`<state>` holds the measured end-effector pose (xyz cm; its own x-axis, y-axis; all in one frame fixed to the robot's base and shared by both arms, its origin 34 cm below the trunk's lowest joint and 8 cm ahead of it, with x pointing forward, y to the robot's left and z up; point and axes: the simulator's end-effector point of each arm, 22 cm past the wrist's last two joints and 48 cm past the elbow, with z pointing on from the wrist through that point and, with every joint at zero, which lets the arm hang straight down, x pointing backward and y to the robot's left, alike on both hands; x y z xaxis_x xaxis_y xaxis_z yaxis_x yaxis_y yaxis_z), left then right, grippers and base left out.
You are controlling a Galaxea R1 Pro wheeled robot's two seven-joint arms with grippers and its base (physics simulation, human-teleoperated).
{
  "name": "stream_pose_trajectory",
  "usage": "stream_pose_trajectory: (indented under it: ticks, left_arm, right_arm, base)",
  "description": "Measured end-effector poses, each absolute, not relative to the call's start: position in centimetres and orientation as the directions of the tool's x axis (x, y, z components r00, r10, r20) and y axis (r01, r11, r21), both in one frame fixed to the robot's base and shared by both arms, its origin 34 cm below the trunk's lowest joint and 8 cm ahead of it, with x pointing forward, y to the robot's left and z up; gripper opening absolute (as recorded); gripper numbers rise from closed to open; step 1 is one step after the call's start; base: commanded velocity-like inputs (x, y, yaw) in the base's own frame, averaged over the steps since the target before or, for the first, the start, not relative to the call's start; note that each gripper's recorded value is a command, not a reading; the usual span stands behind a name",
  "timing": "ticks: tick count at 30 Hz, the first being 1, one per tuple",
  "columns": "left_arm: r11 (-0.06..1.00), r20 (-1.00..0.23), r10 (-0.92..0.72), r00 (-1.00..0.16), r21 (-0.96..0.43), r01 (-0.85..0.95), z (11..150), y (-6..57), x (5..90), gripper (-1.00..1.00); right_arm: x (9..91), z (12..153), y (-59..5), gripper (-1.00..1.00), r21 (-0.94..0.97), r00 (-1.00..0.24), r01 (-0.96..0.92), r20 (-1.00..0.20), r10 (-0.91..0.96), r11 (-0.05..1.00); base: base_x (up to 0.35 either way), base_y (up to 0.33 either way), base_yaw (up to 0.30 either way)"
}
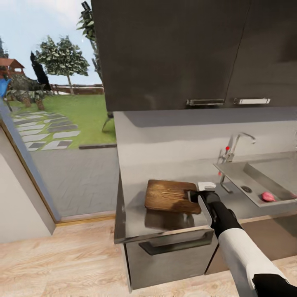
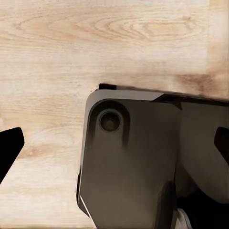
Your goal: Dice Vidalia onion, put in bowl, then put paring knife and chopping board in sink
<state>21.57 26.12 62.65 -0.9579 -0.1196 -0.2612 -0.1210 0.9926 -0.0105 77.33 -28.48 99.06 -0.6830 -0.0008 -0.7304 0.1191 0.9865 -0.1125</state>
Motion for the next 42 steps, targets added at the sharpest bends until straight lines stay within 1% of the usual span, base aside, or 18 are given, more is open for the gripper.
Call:
stream_pose_trajectory:
  ticks: [4,10,22,30,34,35,42]
  left_arm:
    - [0.992,-0.261,-0.12,-0.958,-0.008,-0.122,62.7,26.2,21.6,1.0]
    - [0.992,-0.262,-0.12,-0.958,-0.007,-0.122,62.7,26.2,21.5,1.0]
    - [0.992,-0.262,-0.12,-0.958,-0.007,-0.122,62.7,26.2,21.5,1.0]
    - [0.992,-0.262,-0.12,-0.958,-0.007,-0.122,62.7,26.2,21.5,1.0]
    - [0.992,-0.262,-0.12,-0.958,-0.007,-0.122,62.7,26.2,21.5,1.0]
    - [0.992,-0.262,-0.12,-0.958,-0.007,-0.122,62.7,26.2,21.5,1.0]
    - [0.992,-0.262,-0.12,-0.958,-0.007,-0.122,62.7,26.2,21.5,1.0]
  right_arm:
    - [77.5,99.3,-28.0,-1.0,-0.101,-0.679,0.096,-0.734,-0.009,0.99]
    - [77.9,100.0,-25.2,-1.0,-0.158,-0.663,-0.005,-0.739,-0.121,0.987]
    - [77.9,100.1,-24.7,-1.0,-0.172,-0.66,-0.026,-0.737,-0.146,0.985]
    - [77.7,100.0,-24.5,-1.0,-0.164,-0.668,-0.033,-0.73,-0.144,0.986]
    - [77.6,99.8,-22.9,-1.0,-0.116,-0.668,-0.086,-0.73,-0.143,0.99]
    - [77.4,99.5,-22.6,-1.0,-0.08,-0.671,-0.128,-0.727,-0.146,0.989]
    - [77.0,99.9,-22.1,-1.0,-0.045,-0.68,-0.17,-0.718,-0.151,0.984]
  base:
    - [-0.231,-0.243,0.0]
    - [-0.137,-0.299,0.0]
    - [-0.077,-0.313,0.0]
    - [0.087,-0.319,0.0]
    - [0.146,-0.286,0.0]
    - [0.202,-0.205,0.0]
    - [0.228,-0.169,0.0]
